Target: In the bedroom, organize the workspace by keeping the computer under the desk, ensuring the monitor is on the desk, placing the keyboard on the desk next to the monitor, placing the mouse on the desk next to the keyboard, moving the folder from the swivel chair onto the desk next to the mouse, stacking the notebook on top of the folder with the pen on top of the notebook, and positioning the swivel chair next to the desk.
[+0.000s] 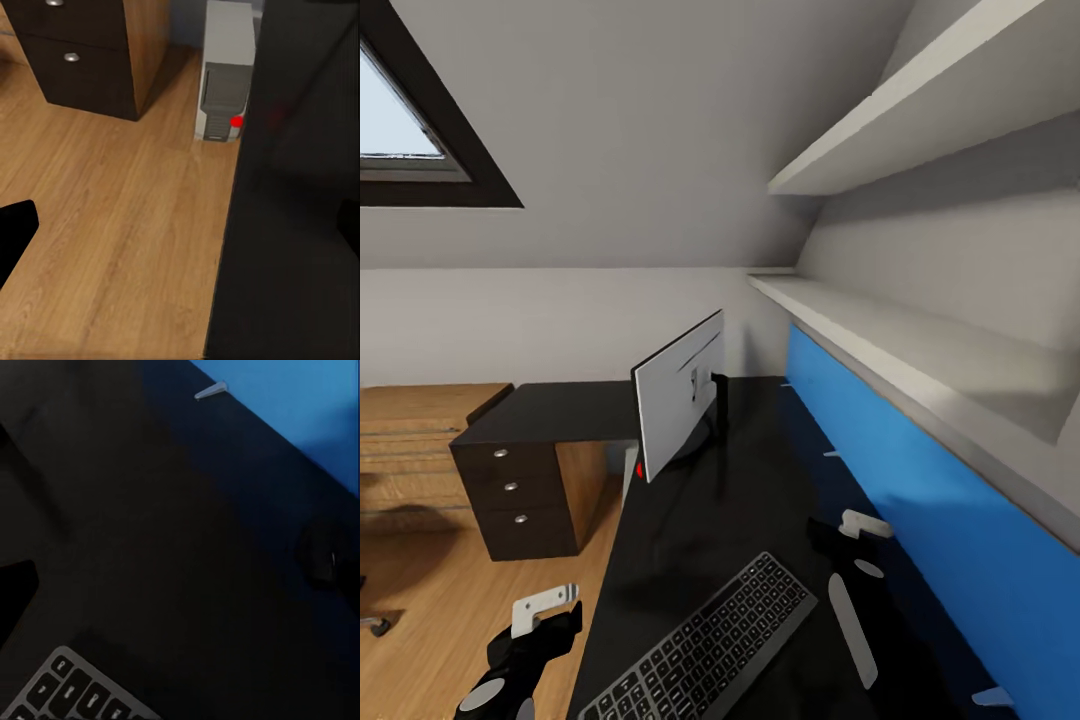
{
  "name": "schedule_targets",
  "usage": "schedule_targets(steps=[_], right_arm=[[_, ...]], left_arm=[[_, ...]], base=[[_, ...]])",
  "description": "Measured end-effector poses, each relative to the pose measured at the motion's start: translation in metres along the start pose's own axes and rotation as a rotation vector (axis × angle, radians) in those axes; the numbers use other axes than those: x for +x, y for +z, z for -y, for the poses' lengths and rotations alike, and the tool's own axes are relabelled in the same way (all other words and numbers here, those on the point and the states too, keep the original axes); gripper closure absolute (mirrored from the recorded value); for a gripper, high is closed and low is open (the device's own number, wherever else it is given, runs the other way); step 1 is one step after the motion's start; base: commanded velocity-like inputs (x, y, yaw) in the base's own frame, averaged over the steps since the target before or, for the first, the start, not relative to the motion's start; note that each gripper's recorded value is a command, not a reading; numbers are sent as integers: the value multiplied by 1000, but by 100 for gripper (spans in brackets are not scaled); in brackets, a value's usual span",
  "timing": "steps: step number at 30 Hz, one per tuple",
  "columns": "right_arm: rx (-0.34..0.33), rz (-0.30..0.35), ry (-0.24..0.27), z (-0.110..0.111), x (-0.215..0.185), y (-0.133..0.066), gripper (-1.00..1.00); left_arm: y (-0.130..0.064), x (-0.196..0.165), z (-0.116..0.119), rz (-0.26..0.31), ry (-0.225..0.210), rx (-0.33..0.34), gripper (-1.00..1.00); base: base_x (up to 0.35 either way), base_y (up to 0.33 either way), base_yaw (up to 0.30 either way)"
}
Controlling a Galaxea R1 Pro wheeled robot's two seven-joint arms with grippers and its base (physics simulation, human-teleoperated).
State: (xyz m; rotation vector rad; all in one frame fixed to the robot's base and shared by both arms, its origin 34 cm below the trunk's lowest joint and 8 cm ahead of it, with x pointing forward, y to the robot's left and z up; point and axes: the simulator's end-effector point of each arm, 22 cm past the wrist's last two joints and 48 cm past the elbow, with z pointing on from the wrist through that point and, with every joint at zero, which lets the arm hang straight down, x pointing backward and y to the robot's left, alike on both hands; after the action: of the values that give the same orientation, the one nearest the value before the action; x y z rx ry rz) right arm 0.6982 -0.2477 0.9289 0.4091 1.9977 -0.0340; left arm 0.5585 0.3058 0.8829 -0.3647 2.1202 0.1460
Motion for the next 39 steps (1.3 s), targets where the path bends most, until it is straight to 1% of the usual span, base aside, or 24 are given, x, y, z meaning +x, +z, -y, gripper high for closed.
schedule_targets(steps=[7,9,10,11,14,17,35,36,37,39], right_arm=[[-3,-4,-5,0,2,1,-100],[-6,-5,-8,-1,3,1,-100],[-1,-6,-24,0,13,4,-100],[6,11,-38,2,14,7,-100],[15,36,-62,5,14,10,-100],[21,49,-75,8,16,13,-100],[28,64,-87,14,33,26,-100],[31,62,-88,17,36,28,-100],[51,35,-103,31,51,35,-100],[63,14,-115,40,65,41,-100]], left_arm=[[-1,-4,0,7,-3,2,-100],[-5,-16,-1,33,-11,1,-100],[-6,-22,-1,47,-17,1,-100],[-6,-22,-2,49,-18,0,-100],[-3,-19,-2,51,-19,-2,-100],[-1,-17,-3,51,-19,-2,-100],[15,4,-6,44,-22,-7,-100],[15,6,-6,43,-21,-6,-100],[16,7,-5,42,-21,-5,-100],[18,10,-5,41,-21,-4,-100]], base=[[0,-214,3],[0,-30,0],[0,-4,0],[0,-4,0],[0,-2,0],[0,0,0],[0,0,0],[0,0,0],[0,0,0],[0,0,0]])
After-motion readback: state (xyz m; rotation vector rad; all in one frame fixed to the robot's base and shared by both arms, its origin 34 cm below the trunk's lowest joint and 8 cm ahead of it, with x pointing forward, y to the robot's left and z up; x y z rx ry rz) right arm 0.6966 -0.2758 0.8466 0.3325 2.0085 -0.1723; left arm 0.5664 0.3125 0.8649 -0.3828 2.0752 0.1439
